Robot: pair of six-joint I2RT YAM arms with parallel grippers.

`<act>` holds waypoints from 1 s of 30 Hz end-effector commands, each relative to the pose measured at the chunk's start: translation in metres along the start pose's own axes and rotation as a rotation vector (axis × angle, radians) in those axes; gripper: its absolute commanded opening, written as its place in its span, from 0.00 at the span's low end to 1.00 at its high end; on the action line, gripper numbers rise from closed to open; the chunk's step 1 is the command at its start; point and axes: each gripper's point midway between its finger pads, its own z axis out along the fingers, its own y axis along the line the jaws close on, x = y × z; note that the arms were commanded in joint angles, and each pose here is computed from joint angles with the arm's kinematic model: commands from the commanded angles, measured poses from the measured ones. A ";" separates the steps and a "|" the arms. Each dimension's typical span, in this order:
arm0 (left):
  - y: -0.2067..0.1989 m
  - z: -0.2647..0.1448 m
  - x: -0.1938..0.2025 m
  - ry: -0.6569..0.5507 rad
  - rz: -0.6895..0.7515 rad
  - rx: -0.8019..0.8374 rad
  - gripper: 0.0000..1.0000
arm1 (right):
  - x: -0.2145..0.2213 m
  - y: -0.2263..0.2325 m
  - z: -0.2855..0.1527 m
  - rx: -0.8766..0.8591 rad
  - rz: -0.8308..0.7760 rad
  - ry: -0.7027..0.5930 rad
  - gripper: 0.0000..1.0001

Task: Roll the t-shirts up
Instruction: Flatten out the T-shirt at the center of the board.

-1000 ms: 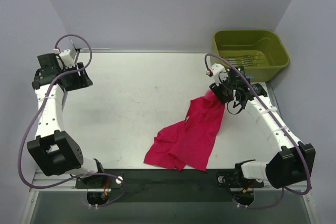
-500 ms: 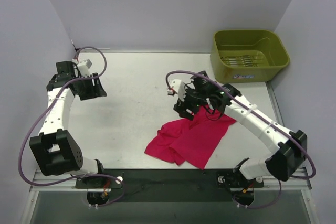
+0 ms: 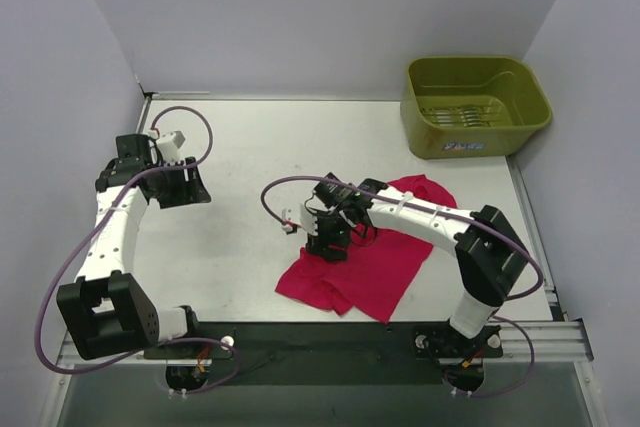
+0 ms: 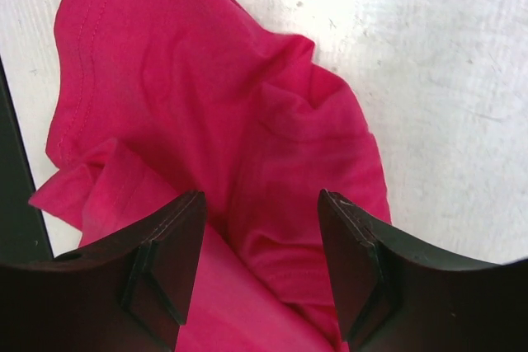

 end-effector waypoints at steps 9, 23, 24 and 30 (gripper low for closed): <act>0.009 -0.017 -0.011 -0.083 0.001 -0.029 0.68 | -0.005 -0.010 0.039 0.036 -0.063 0.054 0.54; 0.009 -0.013 -0.019 -0.100 0.002 -0.012 0.68 | -0.028 -0.098 -0.016 0.296 0.026 0.025 0.00; 0.009 -0.012 -0.021 -0.099 0.002 -0.009 0.68 | -0.027 -0.107 -0.025 0.310 0.030 0.022 0.00; 0.005 -0.010 -0.035 -0.107 -0.011 0.018 0.68 | 0.011 -0.159 -0.062 0.382 0.065 0.089 0.00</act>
